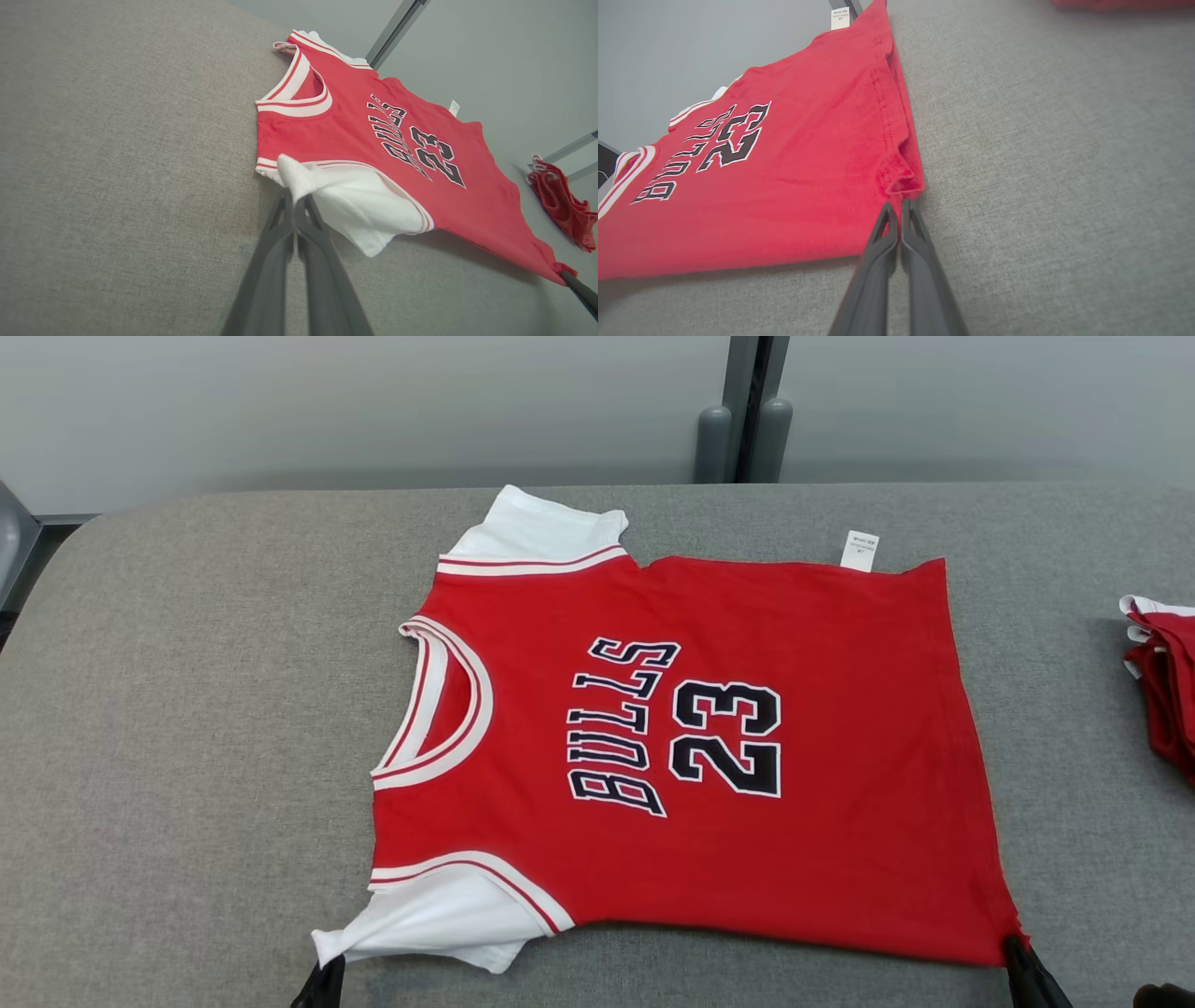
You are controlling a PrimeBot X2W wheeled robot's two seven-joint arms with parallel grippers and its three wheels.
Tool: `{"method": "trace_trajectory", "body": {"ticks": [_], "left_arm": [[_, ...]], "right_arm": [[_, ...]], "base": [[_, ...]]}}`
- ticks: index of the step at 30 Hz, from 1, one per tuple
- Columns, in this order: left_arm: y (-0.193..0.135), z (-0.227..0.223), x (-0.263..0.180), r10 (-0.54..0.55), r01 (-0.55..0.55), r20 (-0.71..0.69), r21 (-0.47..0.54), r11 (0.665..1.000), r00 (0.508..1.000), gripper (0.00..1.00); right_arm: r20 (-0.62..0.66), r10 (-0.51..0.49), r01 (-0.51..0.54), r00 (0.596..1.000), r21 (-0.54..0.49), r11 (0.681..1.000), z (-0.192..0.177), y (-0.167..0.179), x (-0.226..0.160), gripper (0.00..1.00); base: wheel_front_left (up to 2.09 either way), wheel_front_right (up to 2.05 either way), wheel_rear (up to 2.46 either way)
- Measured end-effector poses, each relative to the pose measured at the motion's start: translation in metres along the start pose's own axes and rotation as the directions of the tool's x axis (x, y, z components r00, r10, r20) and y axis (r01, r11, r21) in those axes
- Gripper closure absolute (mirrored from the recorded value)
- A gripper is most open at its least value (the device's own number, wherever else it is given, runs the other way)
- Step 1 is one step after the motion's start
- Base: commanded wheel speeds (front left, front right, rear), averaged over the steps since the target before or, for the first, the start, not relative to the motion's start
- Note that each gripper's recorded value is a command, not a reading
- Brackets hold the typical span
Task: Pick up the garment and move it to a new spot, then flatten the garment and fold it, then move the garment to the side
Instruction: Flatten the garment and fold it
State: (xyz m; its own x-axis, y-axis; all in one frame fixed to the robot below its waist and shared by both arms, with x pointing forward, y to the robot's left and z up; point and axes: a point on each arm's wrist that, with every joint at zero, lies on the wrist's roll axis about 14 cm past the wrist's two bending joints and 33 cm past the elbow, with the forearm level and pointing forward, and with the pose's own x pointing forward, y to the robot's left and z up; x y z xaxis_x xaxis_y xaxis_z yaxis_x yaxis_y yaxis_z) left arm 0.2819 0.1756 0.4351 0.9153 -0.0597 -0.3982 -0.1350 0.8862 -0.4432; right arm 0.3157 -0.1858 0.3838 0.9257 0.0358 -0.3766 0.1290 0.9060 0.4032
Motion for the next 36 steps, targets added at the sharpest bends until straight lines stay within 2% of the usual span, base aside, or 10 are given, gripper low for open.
{"method": "trace_trajectory", "body": {"ticks": [12,25,36], "left_arm": [[-0.022,0.023,0.030,-0.093,0.093,0.009,-0.070,0.993,0.996,1.00],[-0.036,0.053,0.091,-0.185,0.185,0.029,-0.010,0.983,0.982,1.00],[-0.034,0.051,0.130,-0.209,0.209,0.021,-0.033,0.977,0.978,1.00]], "right_arm": [[0.004,0.008,-0.008,1.000,0.000,1.000,0.026,0.007,0.024,1.00],[0.027,0.051,-0.050,0.998,-0.022,0.999,0.057,0.024,0.070,1.00],[0.002,0.042,-0.042,0.999,-0.029,0.999,0.055,0.023,0.099,1.00]], "base": [[0.00,0.00,0.00],[0.00,0.00,0.00],[0.00,0.00,0.00]]}}
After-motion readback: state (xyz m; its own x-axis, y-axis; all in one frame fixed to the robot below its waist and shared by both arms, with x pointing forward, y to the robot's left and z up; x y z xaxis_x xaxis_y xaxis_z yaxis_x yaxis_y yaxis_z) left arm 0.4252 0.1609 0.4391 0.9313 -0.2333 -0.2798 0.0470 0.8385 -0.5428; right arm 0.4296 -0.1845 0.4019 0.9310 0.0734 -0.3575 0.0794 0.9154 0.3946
